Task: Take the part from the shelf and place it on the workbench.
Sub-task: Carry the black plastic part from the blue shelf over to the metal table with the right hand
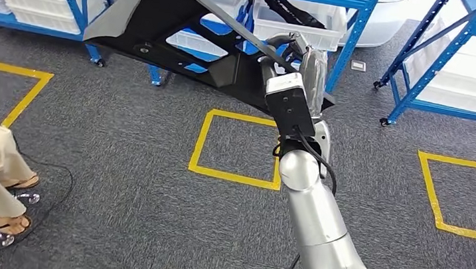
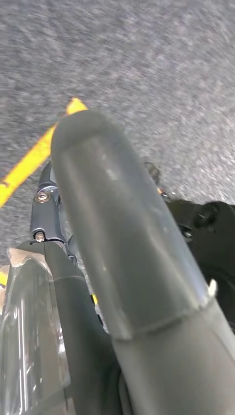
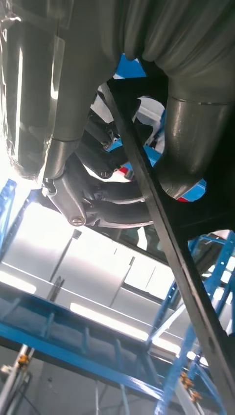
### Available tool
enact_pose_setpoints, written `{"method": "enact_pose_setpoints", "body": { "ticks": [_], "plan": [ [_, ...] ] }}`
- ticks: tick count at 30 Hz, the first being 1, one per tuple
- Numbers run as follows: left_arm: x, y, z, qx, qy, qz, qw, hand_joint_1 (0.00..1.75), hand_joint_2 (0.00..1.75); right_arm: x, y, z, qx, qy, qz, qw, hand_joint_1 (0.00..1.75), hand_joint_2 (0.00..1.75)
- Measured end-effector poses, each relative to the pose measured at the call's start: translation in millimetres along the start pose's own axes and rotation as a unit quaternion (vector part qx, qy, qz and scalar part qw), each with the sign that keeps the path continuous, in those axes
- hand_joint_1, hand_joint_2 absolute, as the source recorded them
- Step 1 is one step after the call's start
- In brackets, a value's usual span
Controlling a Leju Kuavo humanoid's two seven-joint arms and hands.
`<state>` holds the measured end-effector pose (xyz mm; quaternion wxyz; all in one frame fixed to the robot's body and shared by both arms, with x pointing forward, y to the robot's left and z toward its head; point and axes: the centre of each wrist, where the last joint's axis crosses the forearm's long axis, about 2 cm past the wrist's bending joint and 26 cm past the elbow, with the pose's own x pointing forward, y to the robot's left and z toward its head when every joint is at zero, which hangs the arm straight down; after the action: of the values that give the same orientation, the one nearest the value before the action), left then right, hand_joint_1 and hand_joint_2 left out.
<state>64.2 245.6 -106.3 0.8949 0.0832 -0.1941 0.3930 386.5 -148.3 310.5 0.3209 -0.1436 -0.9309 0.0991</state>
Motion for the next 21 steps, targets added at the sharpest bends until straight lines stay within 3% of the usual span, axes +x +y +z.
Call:
{"method": "enact_pose_setpoints", "body": {
  "ticks": [21],
  "plan": [
    [-2,1,0,-0.015,0.01,-0.018,1.0,0.0,0.0,-7,-10,1,0.0,-0.01,0.133,0.991,1.75,1.75]
  ]
}}
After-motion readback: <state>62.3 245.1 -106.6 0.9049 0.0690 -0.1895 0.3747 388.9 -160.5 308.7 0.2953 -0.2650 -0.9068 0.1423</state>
